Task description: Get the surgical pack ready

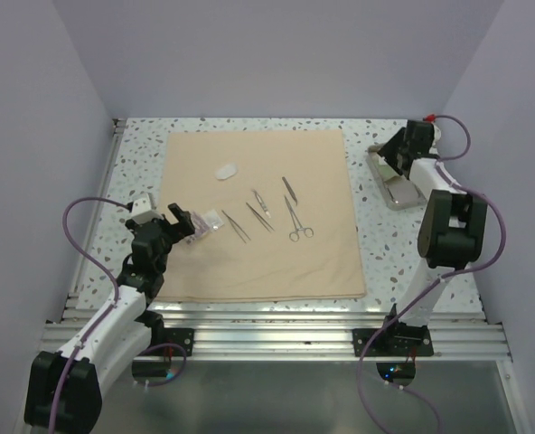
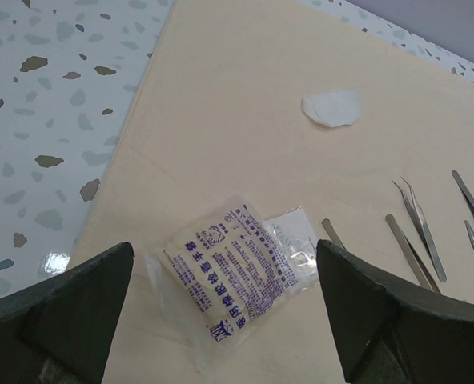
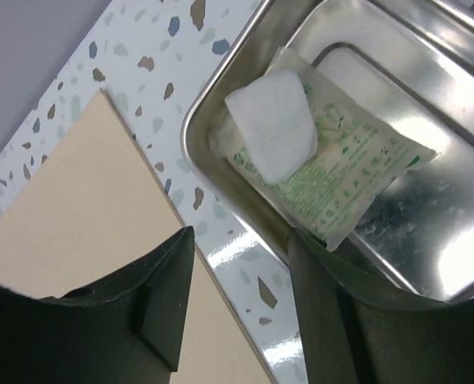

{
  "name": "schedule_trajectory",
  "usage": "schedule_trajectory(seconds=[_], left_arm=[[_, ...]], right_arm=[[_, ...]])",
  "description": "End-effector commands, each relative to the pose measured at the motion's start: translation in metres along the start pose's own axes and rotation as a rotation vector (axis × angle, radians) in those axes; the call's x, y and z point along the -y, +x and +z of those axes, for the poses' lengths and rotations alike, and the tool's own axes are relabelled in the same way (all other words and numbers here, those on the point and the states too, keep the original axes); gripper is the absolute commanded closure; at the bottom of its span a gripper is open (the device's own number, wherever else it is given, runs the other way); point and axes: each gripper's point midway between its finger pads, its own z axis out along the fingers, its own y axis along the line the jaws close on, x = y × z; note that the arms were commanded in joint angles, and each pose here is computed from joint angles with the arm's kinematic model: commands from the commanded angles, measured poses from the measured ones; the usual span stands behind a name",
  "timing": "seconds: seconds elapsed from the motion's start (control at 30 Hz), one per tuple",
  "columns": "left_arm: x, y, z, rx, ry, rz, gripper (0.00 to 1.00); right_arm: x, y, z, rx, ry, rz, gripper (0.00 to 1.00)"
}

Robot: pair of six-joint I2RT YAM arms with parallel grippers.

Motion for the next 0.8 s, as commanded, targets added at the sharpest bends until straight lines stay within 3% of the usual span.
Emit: schedule_trajectory(seconds=[0.0,0.2,0.33,0.5,0.77], left_arm=[[0.014,-0.020,0.002,0.051,0.041,-0.018,0.00],[0.015,-0.020,0.002,0.052,0.048,-0.018,0.00],[0.014,-0.020,0.002,0.052,0.046,-0.014,0.00],[0.015,-0.021,0.002,0.054,0.048,-0.015,0.00],[0.016,-0.019,0.002,0.049,0.055,-0.013,0.00]], right_arm=[[-0.054,-0.013,-0.049,0.077,-0.182,-0.073,0.46],[-0.150,0.079,-0.101,-0.020,-0.396,-0.323,0.48],[-0.198,0.134,-0.108,-0.105,-0.469,-0.410,0.53],[-0.258,0.224,-0.105,-0.215,-0.533,-0.511,0.53],[-0.307,0.284,-0.077,-0.252,-0.613,-0.511,0.47]])
